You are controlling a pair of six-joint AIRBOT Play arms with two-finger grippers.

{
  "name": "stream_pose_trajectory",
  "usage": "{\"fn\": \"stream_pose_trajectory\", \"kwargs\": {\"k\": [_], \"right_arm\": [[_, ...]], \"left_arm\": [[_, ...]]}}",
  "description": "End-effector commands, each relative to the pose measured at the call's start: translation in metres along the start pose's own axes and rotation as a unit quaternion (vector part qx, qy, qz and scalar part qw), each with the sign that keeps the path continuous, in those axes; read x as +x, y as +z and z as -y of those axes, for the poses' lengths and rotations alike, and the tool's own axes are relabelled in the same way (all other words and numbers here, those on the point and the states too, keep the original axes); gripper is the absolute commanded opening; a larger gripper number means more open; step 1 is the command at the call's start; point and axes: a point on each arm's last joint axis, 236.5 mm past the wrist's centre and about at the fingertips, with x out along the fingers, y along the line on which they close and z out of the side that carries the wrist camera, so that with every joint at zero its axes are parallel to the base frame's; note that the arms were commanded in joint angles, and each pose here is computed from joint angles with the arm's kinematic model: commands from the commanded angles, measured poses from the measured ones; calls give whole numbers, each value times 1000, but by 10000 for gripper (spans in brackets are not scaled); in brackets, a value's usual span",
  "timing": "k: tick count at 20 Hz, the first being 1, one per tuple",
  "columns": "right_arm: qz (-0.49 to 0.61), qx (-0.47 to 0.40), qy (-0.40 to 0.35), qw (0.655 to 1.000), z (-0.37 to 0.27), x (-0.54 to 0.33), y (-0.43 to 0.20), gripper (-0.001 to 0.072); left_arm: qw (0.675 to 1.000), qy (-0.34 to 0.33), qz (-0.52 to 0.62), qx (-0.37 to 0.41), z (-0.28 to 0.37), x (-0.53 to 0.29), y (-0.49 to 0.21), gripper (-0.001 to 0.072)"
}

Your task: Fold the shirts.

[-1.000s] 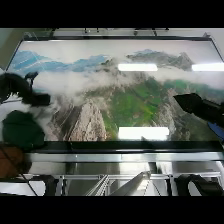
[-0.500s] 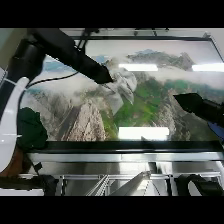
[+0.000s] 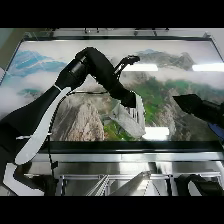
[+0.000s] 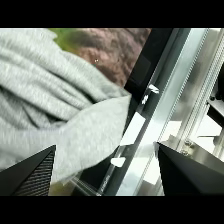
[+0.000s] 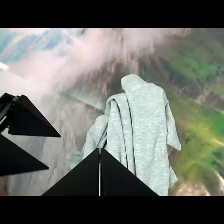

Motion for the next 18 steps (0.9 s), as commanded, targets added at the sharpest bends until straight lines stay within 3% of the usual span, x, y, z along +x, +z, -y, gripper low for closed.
{"fn": "stream_pose_trajectory", "kwargs": {"k": [1, 3, 5, 11, 18], "right_arm": [[-20, 23, 10, 999, -3, 3, -8, 58], [-56, 37, 4, 998, 7, 14, -21, 292], [-109, 64, -7, 992, 23, 31, -41, 442], [-262, 122, -32, 957, 77, 78, -109, 463], [-296, 195, 22, 935, 90, 123, -140, 459]], "left_arm": [[997, -11, -38, -64, -11, -31, -28, 704], [994, -3, -22, -111, -28, -61, -44, 704], [987, 4, -6, -162, -45, -78, -73, 704], [944, 33, 83, -317, -104, -41, -155, 703], [942, -20, 62, -329, -113, 29, -138, 703]]}}
